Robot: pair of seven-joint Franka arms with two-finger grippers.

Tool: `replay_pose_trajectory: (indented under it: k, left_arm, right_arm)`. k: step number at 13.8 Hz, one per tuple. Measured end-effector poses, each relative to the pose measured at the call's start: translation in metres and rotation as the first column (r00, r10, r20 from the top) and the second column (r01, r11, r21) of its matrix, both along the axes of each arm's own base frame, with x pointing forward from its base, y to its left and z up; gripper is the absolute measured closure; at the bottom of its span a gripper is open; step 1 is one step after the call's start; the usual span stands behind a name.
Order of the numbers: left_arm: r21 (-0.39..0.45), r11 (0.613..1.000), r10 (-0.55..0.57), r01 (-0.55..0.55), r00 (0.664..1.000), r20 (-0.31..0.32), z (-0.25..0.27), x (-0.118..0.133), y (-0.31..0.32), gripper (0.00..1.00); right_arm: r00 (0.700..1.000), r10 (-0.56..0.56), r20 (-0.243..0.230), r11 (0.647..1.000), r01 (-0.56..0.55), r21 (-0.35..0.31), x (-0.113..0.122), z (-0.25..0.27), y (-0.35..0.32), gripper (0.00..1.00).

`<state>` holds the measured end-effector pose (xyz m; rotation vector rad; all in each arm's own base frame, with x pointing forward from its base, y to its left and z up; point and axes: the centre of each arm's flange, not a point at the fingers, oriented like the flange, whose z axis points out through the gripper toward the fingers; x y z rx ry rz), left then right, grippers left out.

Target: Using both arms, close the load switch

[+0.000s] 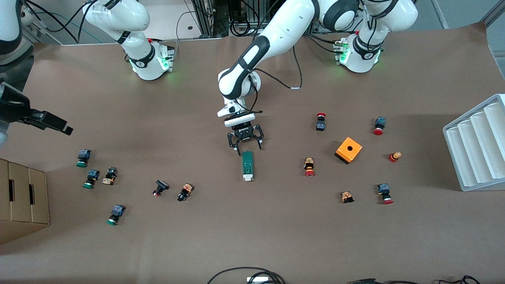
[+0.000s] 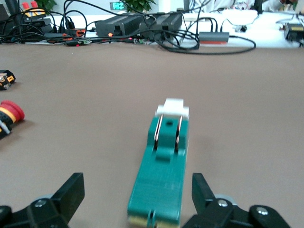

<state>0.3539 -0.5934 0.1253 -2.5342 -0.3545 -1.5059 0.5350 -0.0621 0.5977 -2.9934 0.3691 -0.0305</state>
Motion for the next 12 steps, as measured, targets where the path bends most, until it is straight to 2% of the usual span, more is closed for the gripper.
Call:
replay_pose_trajectory:
  k: [4, 8, 12]
  left_arm:
    - [-0.070, 0.995, 0.067, -0.071, 0.997, -0.047, 0.059, 0.049, -0.005, 0.00]
    - [-0.006, 0.999, 0.033, -0.035, 0.977, -0.213, 0.117, 0.085, 0.007, 0.00]
    - [0.023, 1.000, 0.013, -0.006, 0.953, -0.303, 0.156, 0.106, 0.020, 0.00]
  right_arm:
    - [1.000, 0.027, 0.015, 0.999, -0.027, -0.021, -0.001, 0.001, -0.018, 0.00]
    - [0.998, 0.070, 0.011, 0.995, -0.069, -0.073, -0.002, 0.002, -0.022, 0.00]
    - [0.995, 0.095, 0.014, 0.992, -0.093, -0.086, -0.002, 0.003, -0.024, 0.00]
